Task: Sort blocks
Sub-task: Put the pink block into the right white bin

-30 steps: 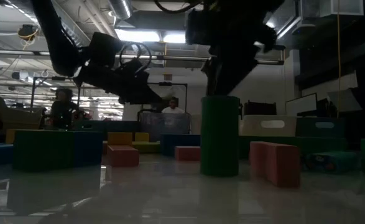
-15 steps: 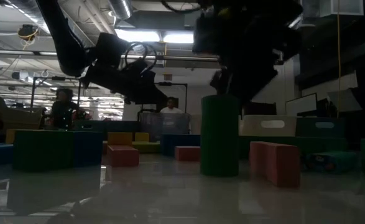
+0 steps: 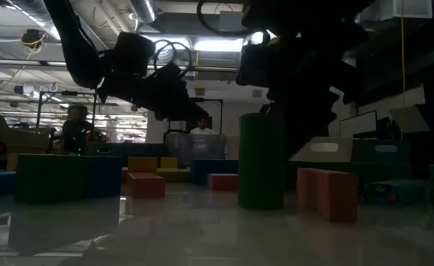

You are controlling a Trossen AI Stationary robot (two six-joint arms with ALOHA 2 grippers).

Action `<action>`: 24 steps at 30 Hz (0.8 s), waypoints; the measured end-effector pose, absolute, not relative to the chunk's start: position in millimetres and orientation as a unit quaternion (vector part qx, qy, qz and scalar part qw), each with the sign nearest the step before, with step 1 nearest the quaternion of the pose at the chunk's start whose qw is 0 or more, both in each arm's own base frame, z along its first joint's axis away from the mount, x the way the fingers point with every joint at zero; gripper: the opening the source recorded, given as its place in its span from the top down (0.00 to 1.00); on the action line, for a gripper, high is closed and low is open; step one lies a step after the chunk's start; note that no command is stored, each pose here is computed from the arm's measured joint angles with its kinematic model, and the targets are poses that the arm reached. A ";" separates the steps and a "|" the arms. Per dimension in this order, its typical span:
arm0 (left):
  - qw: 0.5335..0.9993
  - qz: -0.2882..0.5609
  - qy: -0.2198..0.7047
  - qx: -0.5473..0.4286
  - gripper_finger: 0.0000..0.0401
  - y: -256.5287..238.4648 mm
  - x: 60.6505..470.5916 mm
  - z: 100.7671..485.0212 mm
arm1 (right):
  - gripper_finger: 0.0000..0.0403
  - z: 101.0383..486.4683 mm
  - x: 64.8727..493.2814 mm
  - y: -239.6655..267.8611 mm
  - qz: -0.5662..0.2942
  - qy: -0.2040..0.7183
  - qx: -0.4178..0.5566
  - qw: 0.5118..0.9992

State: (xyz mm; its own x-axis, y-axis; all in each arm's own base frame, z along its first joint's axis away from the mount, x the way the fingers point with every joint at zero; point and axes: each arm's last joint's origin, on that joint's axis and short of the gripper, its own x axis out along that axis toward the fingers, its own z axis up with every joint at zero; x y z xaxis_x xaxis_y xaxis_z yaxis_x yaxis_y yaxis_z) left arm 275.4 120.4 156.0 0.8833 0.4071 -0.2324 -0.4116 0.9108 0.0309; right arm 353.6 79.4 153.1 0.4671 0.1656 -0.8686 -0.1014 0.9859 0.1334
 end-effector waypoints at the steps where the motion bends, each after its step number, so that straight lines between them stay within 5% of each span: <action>1: 0.971 0.209 0.118 -0.010 0.56 119.2 275.9 156.0 | 0.50 152.4 353.4 79.4 0.078 0.509 0.032 0.857; 24: 0.972 0.206 0.117 -0.009 0.56 117.2 276.6 156.3 | 0.51 128.0 354.5 78.6 0.054 0.493 0.039 0.867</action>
